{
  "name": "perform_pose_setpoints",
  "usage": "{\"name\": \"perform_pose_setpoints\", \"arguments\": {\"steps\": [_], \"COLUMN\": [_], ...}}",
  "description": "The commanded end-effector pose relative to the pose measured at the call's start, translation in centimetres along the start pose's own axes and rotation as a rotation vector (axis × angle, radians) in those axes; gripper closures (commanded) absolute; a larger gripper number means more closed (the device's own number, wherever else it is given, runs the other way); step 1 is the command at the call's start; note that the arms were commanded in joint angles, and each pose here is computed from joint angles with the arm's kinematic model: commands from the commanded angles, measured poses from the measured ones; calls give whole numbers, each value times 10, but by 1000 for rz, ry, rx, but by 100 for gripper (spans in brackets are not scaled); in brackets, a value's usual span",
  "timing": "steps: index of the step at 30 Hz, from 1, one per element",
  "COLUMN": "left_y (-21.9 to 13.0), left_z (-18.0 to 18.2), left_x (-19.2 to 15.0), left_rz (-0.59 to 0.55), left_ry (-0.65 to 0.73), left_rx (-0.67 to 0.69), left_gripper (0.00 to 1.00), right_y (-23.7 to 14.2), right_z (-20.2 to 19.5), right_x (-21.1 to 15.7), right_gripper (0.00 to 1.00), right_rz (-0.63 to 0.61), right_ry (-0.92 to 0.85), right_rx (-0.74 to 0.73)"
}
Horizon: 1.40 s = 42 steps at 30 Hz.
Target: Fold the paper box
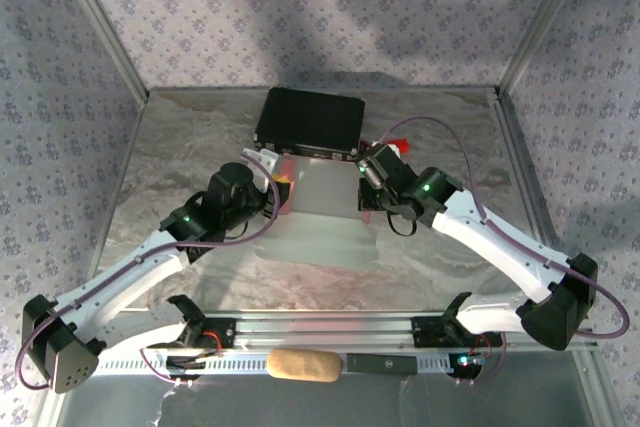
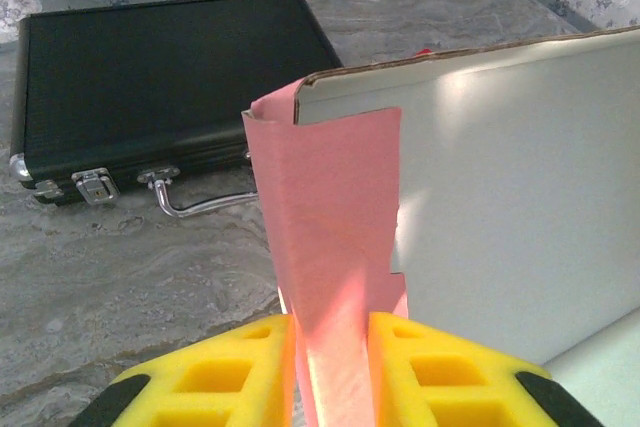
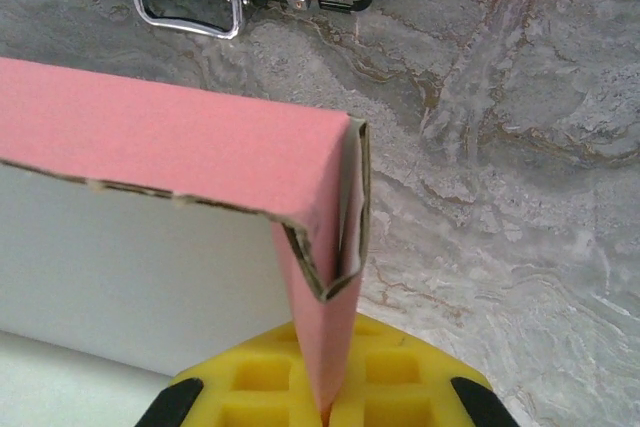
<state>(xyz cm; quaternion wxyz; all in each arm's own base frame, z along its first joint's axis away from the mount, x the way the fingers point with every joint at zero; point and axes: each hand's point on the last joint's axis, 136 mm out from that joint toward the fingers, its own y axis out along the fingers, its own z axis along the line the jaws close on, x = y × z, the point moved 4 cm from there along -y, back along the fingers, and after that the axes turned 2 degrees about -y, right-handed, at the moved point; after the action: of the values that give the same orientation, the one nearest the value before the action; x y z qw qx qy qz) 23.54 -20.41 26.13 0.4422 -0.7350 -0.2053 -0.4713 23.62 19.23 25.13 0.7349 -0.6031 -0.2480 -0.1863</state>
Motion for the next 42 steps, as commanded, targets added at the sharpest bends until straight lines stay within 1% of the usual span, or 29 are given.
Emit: {"name": "perform_pose_setpoints", "arguments": {"steps": [1, 6, 11, 17, 21, 24, 26, 29, 33, 36, 42], "left_y": [-4, -4, -8, -4, -2, -1, -3, -6, -7, -5, -2], "left_z": [1, 11, 12, 12, 12, 15, 18, 18, 7, 2, 4], "left_x": [4, -1, 3, 0, -2, -1, 2, 8, 9, 7, 4], "left_rz": [-29, -18, -38, -1, 5, -11, -35, -55, -11, 32, 57], "left_ry": [27, 41, 28, 37, 47, 41, 16, -27, -33, -31, -54], "left_rx": [-3, 46, 25, 13, 20, 12, -20, -134, -276, -325, -361], "left_gripper": [73, 66, 61, 63, 58, 54, 52, 49, 50, 51, 51], "right_y": [-9, -9, -7, -6, -8, -9, -9, -9, -9, -8, -7], "right_z": [2, 1, 1, 4, 6, 7, 9, 11, 13, 14, 14], "right_x": [6, 6, 6, 7, 7, 8, 8, 8, 9, 10, 11], "right_gripper": [100, 100, 100, 100, 100, 100, 100, 100, 100, 100, 100], "right_rz": [-18, -18, -18, -17, -18, -19, -14, -8, -3, -1, 2], "right_ry": [-16, -18, -23, -33, -36, -33, -32, -27, -39, -57, -55], "right_rx": [8, 5, -9, -16, -11, 1, 16, 36, 49, 52, 56]}}
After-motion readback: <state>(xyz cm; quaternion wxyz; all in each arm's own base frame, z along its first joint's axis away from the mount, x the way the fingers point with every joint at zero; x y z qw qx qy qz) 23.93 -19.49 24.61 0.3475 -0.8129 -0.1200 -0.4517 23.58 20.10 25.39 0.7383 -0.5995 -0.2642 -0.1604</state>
